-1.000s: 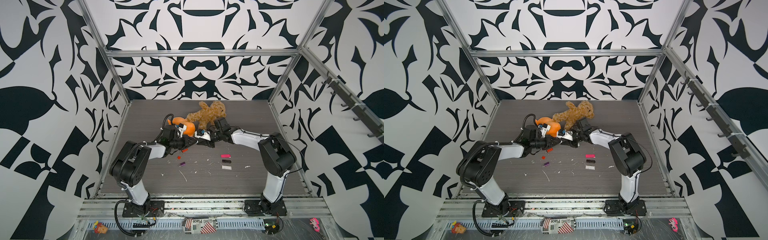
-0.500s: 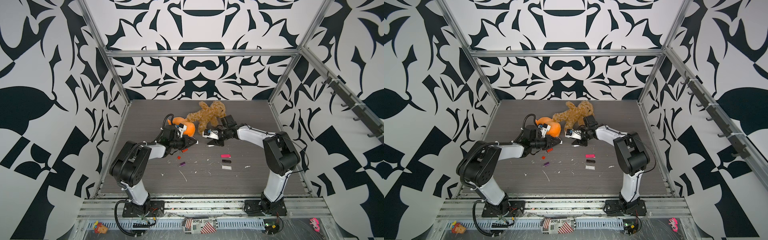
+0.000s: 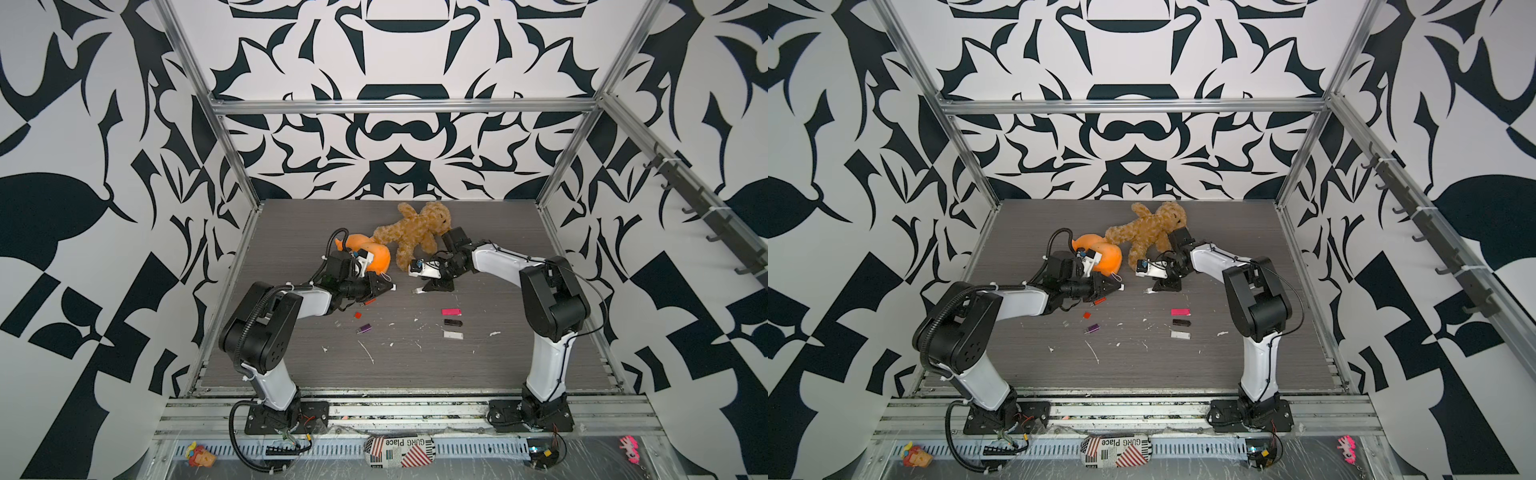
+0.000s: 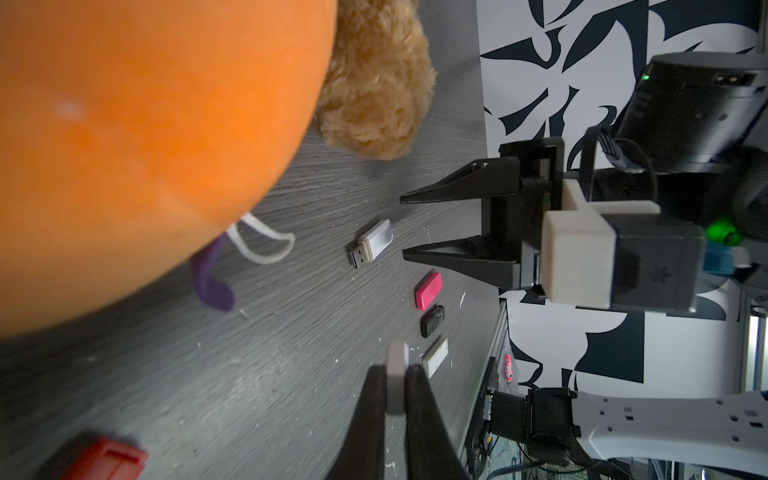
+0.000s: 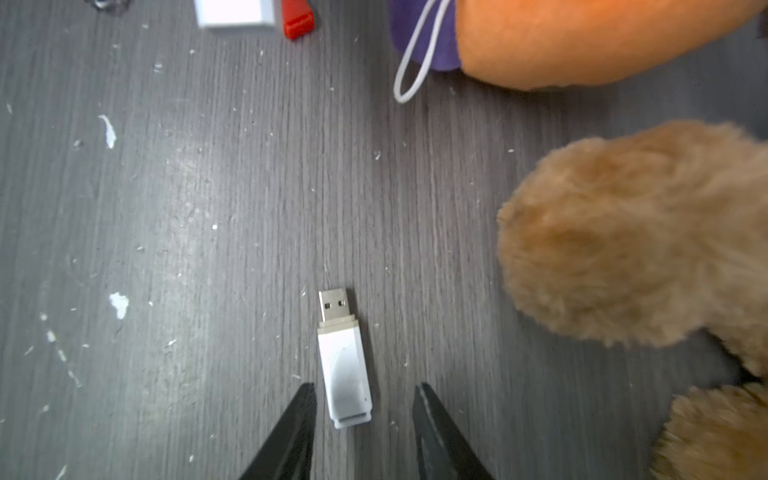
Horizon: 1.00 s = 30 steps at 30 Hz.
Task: Close the usb drive cover
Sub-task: Pick up the USB drive from the center of the board.
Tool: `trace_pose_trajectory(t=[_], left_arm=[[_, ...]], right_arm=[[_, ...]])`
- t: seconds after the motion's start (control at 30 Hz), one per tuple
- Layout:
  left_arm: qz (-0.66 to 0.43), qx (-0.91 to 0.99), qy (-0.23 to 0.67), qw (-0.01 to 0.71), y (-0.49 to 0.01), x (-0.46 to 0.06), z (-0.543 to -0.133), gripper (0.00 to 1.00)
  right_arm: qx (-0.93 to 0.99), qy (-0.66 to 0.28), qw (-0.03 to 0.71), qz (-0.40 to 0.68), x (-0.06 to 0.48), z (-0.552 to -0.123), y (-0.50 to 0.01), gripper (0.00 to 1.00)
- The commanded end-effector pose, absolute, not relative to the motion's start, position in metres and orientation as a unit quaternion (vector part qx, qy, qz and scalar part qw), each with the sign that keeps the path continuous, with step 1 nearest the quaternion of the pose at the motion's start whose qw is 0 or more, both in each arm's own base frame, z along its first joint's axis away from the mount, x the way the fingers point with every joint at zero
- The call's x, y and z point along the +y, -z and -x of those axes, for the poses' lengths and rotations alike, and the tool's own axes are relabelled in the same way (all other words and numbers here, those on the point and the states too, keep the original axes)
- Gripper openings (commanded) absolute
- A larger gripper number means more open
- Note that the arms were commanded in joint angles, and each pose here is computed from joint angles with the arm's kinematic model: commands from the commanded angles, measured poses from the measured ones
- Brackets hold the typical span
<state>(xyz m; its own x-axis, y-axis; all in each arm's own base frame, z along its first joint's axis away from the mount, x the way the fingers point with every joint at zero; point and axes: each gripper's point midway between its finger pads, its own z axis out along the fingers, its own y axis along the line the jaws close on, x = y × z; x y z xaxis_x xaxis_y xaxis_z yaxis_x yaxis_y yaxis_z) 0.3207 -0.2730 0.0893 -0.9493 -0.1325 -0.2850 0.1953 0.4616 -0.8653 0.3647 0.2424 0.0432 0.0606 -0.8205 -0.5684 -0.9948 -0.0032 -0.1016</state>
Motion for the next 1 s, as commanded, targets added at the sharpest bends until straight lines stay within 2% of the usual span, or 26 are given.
trace_pose_trajectory(t=[0.0,0.33,0.63,0.97], left_arm=[[-0.031,0.835,0.522,0.173,-0.104,-0.276,-0.325,0.09],[-0.030,0.836,0.520,0.175,-0.104,-0.275,-0.326,0.09],[-0.028,0.837,0.518,0.176,-0.104,-0.275,-0.328,0.09],[-0.026,0.836,0.518,0.178,-0.105,-0.275,-0.330,0.09]], right_arm=[[0.655,-0.184,0.238,0.693,0.244,-0.365,-0.051,0.43],[0.658,-0.191,0.211,0.697,0.244,-0.363,-0.036,0.41],[0.661,-0.195,0.174,0.703,0.243,-0.358,-0.026,0.30],[0.656,-0.200,0.194,0.701,0.249,-0.351,-0.036,0.17]])
